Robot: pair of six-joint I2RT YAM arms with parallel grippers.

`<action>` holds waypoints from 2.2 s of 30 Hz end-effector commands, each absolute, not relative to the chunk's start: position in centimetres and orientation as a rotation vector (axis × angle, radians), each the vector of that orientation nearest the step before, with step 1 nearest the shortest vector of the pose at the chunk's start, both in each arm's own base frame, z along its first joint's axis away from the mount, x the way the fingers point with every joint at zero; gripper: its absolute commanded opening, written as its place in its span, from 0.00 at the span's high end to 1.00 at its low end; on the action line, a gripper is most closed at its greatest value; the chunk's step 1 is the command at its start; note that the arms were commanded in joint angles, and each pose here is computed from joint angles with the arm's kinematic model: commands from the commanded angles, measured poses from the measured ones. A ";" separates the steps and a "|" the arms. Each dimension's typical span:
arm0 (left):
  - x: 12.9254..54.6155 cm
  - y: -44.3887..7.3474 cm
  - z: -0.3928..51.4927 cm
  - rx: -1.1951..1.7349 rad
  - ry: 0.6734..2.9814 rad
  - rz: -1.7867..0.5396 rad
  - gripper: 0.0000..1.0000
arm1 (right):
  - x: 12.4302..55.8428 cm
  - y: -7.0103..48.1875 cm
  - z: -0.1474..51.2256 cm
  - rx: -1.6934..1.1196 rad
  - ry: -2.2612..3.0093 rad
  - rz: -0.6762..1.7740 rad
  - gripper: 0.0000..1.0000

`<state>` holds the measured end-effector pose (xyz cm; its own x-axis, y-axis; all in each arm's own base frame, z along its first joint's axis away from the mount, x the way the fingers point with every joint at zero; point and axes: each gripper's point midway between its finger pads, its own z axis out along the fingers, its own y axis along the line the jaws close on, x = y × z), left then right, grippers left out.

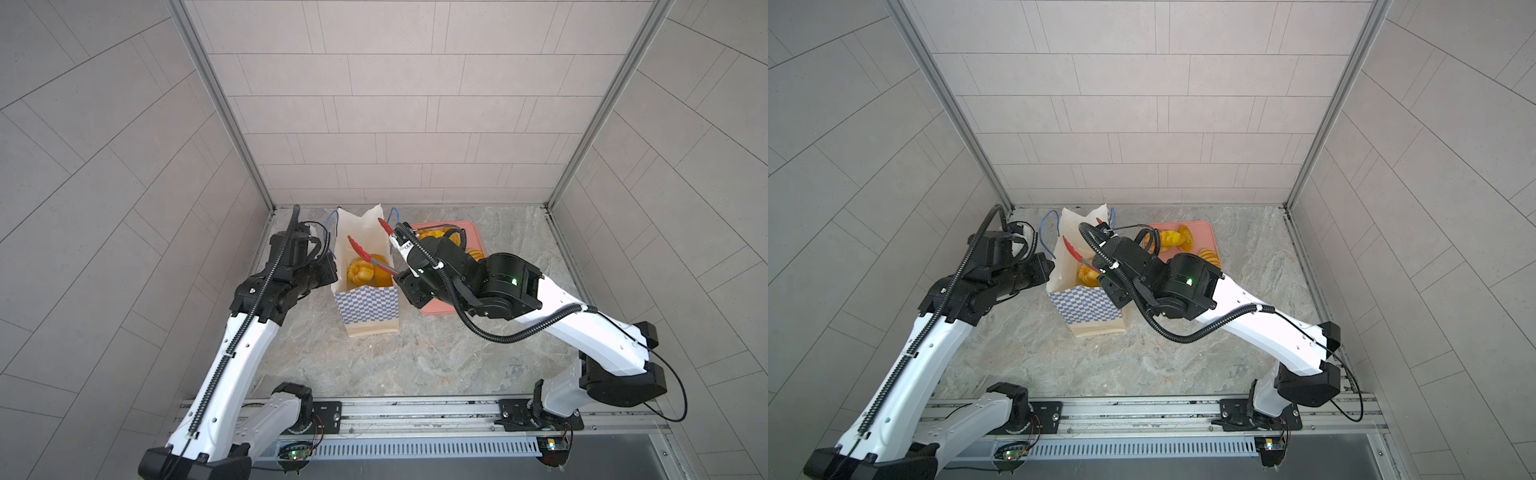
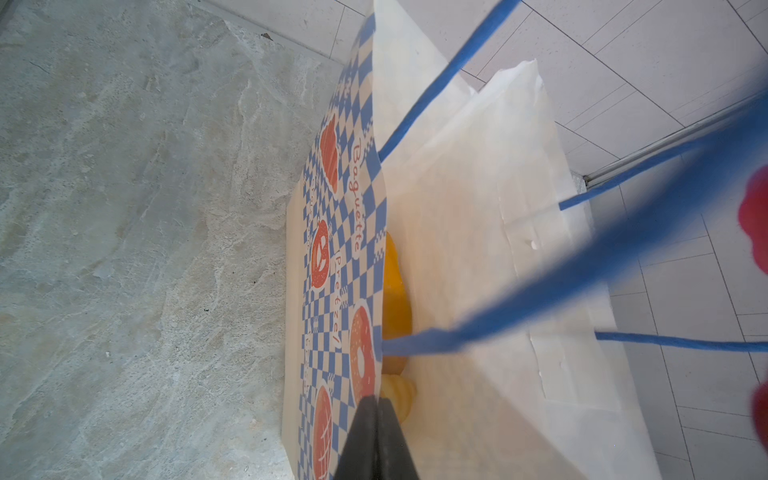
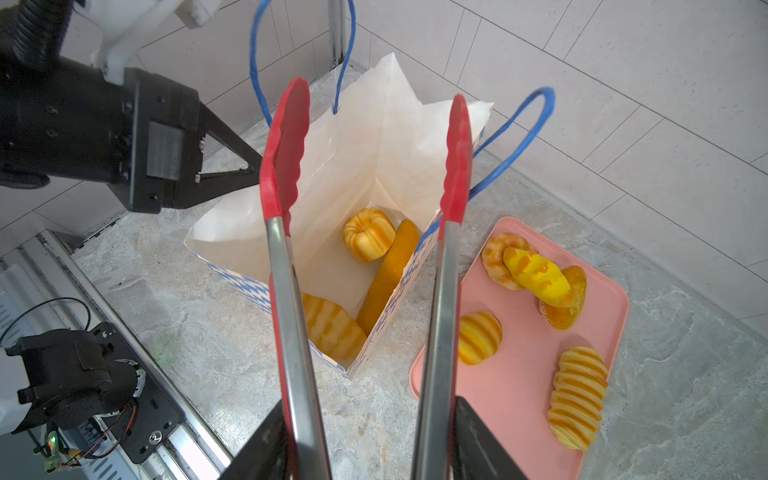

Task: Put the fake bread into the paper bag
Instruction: 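Withdraw the empty right tongs from the bag back over the pink tray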

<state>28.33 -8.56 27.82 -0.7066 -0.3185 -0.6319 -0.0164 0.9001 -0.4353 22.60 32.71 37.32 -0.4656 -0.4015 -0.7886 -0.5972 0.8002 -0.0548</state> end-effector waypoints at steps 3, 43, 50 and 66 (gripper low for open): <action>28.1 -8.5 27.8 -0.238 2.302 -0.519 0.93 | 22.7 31.9 39.7 -0.684 2.055 0.308 0.44; 28.3 -8.5 28.7 -0.237 2.289 -0.521 0.73 | 25.9 21.2 42.8 -0.379 1.981 0.182 0.45; 28.4 -8.5 28.7 -0.233 2.291 -0.520 0.70 | 27.0 19.6 38.8 -0.321 2.069 0.168 0.45; 28.5 -8.6 28.7 -0.224 2.293 -0.519 0.75 | 27.8 19.0 33.1 -0.298 2.188 0.138 0.46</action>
